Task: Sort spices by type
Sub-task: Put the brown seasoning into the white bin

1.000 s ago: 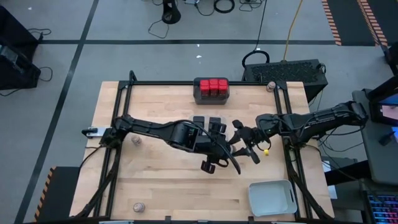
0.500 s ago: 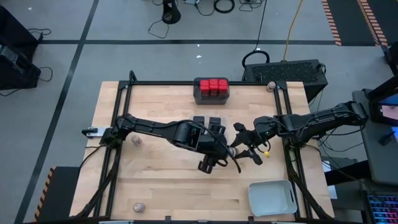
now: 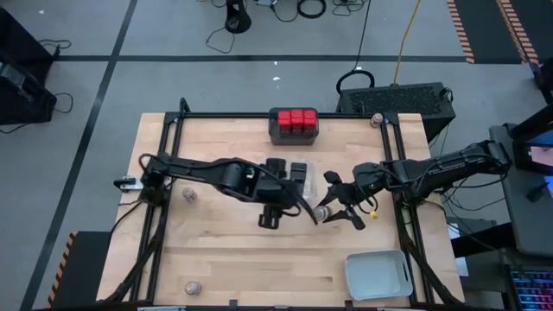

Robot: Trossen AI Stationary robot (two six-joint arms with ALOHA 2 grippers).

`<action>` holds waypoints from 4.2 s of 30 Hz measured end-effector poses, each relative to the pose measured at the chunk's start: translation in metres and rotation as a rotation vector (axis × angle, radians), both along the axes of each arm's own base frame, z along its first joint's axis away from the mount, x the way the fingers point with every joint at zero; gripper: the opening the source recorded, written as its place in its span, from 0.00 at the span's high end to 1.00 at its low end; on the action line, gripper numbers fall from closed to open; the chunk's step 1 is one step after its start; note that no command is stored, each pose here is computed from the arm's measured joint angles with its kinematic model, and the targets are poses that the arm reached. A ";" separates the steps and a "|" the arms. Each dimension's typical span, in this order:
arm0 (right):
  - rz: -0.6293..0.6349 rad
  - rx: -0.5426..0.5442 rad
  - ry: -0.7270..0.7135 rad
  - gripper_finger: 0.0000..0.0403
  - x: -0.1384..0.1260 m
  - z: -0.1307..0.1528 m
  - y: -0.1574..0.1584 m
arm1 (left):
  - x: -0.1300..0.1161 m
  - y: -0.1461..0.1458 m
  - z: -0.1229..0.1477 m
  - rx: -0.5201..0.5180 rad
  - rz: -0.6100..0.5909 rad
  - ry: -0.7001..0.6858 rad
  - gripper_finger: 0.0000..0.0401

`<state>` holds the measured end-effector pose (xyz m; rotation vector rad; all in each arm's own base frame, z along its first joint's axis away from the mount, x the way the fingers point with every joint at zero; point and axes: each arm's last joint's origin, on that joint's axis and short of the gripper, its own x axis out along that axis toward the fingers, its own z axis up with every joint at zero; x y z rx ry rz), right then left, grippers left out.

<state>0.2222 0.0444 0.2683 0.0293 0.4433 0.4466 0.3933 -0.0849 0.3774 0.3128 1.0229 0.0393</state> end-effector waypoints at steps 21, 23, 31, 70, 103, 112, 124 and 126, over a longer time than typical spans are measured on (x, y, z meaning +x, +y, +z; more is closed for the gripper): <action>0.032 -0.017 -0.337 0.59 0.004 -0.002 0.003 | -0.092 0.004 -0.165 -0.356 -0.157 -1.223 0.31; 0.007 0.011 -0.400 0.59 0.003 -0.005 0.001 | -0.084 0.003 -0.176 -0.366 -0.126 -1.280 0.31; -0.068 0.105 -0.456 0.59 0.008 -0.014 -0.001 | -0.013 -0.012 -0.206 -0.347 -0.075 -1.272 0.31; -0.091 0.088 -0.291 0.59 0.019 -0.040 0.003 | -0.027 -0.029 -0.145 -0.101 -0.009 -0.953 0.31; -0.209 0.028 -0.375 0.59 0.020 -0.033 0.000 | -0.011 -0.011 -0.147 -0.212 0.027 -1.178 0.31; -0.214 0.033 -0.395 0.59 0.020 -0.031 0.000 | -0.010 -0.005 -0.145 -0.219 0.029 -1.201 0.31; -0.213 0.033 -0.394 0.59 0.020 -0.031 0.000 | -0.009 -0.005 -0.145 -0.211 -0.012 -1.198 0.39; -0.213 0.033 -0.394 0.59 0.020 -0.031 0.000 | -0.009 -0.005 -0.145 -0.210 -0.012 -1.197 0.44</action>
